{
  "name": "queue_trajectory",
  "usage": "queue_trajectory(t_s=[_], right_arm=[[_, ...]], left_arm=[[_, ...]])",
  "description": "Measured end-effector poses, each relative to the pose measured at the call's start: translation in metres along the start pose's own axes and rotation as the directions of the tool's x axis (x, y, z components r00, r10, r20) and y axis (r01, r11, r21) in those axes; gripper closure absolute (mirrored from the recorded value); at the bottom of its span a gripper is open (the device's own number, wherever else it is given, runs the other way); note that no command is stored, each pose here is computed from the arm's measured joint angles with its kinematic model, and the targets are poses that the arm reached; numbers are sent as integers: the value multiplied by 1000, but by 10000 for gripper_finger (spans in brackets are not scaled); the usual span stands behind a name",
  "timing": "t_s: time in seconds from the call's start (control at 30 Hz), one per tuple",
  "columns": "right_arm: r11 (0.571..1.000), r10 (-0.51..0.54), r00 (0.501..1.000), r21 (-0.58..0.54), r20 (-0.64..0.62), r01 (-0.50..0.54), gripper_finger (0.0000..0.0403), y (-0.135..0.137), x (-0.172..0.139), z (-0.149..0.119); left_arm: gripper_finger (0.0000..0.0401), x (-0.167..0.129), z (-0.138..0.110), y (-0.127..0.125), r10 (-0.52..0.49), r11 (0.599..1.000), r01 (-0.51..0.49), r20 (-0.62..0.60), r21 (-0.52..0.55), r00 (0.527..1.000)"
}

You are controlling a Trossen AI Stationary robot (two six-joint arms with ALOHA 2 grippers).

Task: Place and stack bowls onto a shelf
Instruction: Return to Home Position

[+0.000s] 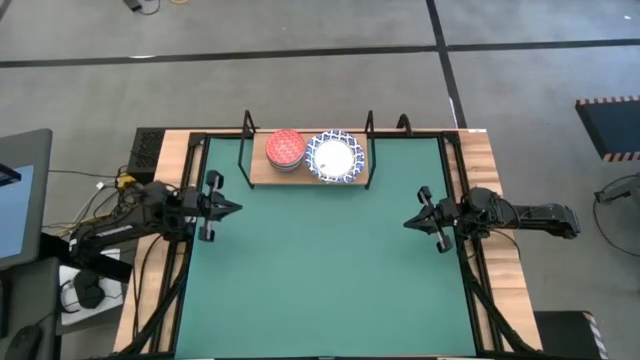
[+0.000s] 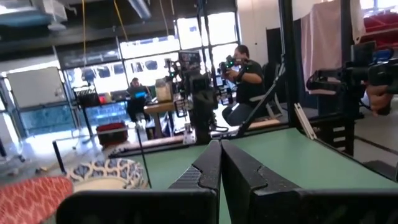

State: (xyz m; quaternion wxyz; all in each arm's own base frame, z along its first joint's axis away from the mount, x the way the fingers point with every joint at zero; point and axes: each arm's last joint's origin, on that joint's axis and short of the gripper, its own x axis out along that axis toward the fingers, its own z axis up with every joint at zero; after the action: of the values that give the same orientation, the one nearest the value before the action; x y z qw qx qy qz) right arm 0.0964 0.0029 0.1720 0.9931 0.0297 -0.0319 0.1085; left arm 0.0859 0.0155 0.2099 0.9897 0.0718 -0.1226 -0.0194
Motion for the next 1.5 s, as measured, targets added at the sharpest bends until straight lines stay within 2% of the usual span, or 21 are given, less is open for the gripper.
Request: queue_trajectory(t_s=[0.1,0.23,0.37,0.6,0.87,1.37,1.5], right_arm=[[1000,0,1000,-1,-1,0,376,0,0,0],[1000,0,1000,-14,-1,0,376,0,0,0],[1000,-1,1000,-16,-3,1,376,0,0,0],[1000,-1,1000,-15,-4,1,376,0,0,-1],[1000,-1,1000,9,-5,1,374,0,0,-1],[1000,-2,1000,9,-5,2,373,0,0,-1],[1000,-2,1000,9,-5,2,373,0,0,-1]], left_arm=[[401,0,3,0,0,1000,0,-2,21,1000],[401,0,-10,-1,-2,1000,3,-50,3,999],[401,0,-30,-2,-7,997,0,-90,-75,996],[401,0,-24,-1,7,999,-9,-44,-50,999],[401,0,-32,-2,-9,991,-8,-123,-132,992],[401,-1,-37,-3,-16,987,-12,-173,-161,985],[401,-1,-38,-2,22,986,-52,-182,-158,983]])
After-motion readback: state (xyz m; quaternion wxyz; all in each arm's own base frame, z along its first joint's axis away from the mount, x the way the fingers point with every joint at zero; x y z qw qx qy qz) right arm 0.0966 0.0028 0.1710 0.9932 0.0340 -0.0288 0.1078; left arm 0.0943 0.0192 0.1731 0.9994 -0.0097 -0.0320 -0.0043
